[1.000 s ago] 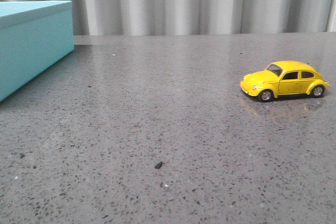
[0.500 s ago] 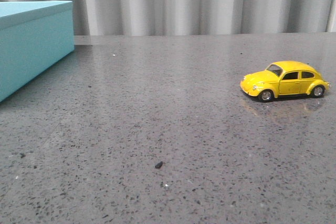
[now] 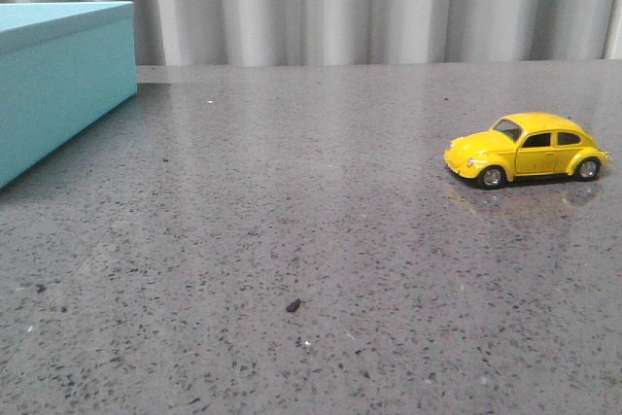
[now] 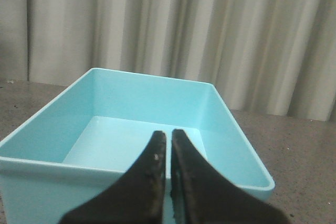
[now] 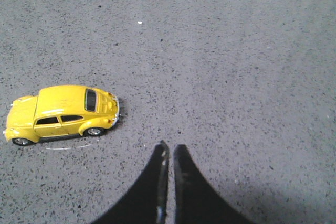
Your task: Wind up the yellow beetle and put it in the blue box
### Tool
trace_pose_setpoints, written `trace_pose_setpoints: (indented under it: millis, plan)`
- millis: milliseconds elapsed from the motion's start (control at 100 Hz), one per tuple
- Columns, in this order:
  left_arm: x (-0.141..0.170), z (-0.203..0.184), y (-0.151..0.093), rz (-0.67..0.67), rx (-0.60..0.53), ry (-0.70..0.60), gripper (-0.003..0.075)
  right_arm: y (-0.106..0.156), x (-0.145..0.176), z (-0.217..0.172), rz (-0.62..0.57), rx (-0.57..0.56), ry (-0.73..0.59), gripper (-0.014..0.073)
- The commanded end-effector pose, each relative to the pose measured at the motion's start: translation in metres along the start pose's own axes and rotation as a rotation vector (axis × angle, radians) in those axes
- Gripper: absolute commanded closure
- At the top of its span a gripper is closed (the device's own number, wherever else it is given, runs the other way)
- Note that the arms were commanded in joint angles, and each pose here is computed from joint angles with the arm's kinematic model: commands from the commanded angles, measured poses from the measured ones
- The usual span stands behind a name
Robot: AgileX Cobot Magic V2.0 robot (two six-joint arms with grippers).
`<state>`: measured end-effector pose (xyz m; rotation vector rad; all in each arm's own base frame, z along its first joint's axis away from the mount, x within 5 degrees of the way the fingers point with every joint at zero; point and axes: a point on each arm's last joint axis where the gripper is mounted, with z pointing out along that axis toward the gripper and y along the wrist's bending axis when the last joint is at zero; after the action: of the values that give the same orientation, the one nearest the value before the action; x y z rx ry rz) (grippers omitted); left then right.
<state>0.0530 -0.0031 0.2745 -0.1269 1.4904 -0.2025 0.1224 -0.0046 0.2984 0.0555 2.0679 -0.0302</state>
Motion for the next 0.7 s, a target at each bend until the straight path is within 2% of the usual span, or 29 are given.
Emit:
trace_pose_setpoints:
  millis: [0, 190, 410, 690]
  plan:
    - [-0.017, 0.001, -0.003, -0.015, 0.006, -0.082, 0.0741, 0.004, -0.028, -0.001, -0.056, -0.024, -0.103, 0.0636]
    - [-0.017, 0.001, -0.003, -0.015, 0.006, -0.082, 0.0741, 0.015, -0.062, 0.018, -0.102, -0.067, 0.01, 0.0636]
    - [-0.017, 0.001, -0.003, -0.015, 0.006, -0.082, 0.0741, 0.042, -0.096, 0.059, -0.128, -0.143, 0.234, 0.0636]
    - [-0.017, 0.001, -0.003, -0.015, 0.006, -0.082, 0.0741, 0.077, -0.114, 0.102, -0.193, -0.202, 0.455, 0.0636]
